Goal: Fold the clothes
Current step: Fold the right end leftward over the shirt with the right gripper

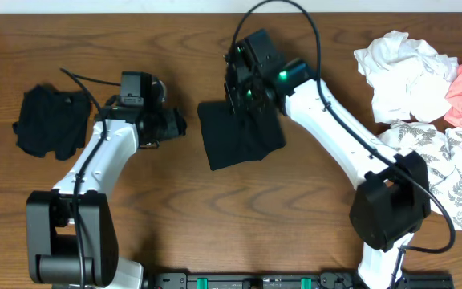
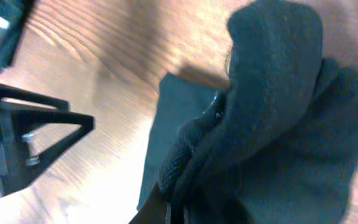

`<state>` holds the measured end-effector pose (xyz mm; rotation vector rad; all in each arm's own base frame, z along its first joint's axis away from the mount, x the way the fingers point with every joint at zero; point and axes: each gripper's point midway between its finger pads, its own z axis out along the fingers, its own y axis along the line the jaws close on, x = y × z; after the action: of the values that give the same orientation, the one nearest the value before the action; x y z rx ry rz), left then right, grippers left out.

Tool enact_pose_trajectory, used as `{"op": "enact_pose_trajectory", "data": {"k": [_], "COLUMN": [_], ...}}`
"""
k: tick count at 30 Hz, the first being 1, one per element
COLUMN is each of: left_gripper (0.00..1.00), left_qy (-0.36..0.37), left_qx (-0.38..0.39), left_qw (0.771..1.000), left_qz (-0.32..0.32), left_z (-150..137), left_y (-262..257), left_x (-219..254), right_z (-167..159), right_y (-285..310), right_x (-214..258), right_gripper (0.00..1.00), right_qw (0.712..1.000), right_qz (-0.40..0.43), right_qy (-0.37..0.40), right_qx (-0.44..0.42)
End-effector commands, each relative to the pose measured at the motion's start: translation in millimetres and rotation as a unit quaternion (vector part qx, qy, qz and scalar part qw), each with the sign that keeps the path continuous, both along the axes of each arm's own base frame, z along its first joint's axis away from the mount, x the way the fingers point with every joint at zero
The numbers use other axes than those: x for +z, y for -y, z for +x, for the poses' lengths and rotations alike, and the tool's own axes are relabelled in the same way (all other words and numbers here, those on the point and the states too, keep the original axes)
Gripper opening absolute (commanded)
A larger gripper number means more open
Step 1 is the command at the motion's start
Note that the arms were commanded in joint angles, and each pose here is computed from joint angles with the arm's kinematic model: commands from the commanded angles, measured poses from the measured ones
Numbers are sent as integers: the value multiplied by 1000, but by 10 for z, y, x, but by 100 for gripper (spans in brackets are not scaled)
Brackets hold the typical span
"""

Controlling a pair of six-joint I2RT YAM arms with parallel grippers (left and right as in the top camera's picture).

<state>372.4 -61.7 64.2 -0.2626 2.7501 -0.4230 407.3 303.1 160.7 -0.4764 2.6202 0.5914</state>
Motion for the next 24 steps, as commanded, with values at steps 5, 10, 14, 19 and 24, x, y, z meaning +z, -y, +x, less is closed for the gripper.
{"op": "enact_pose_trajectory", "data": {"k": [5,10,14,19,24], "left_gripper": [59,59,59,59,59], "left_qy": [0,0,0,0,0], "left_qx": [12,13,13,13,13], "left_qw": [1000,1000,1000,1000,1000], "left_qz": [12,12,12,12,12], "left_z": [19,18,19,20,21], "left_y": [-152,-157,-157,-157,-157], "left_x": [16,16,16,16,17], "right_z": [-78,-284,-410,-548,-692], "right_y": [-178,-376,-534,-640,-660], "right_x": [297,31,-158,-389,-618], "right_gripper": [1,1,1,1,4], "right_qw": [999,998,996,993,989], "right_qz": [10,-8,-19,-36,-60], "right_qy": [25,-3,-18,-42,-72], "right_qx": [36,63,83,100,111]}}
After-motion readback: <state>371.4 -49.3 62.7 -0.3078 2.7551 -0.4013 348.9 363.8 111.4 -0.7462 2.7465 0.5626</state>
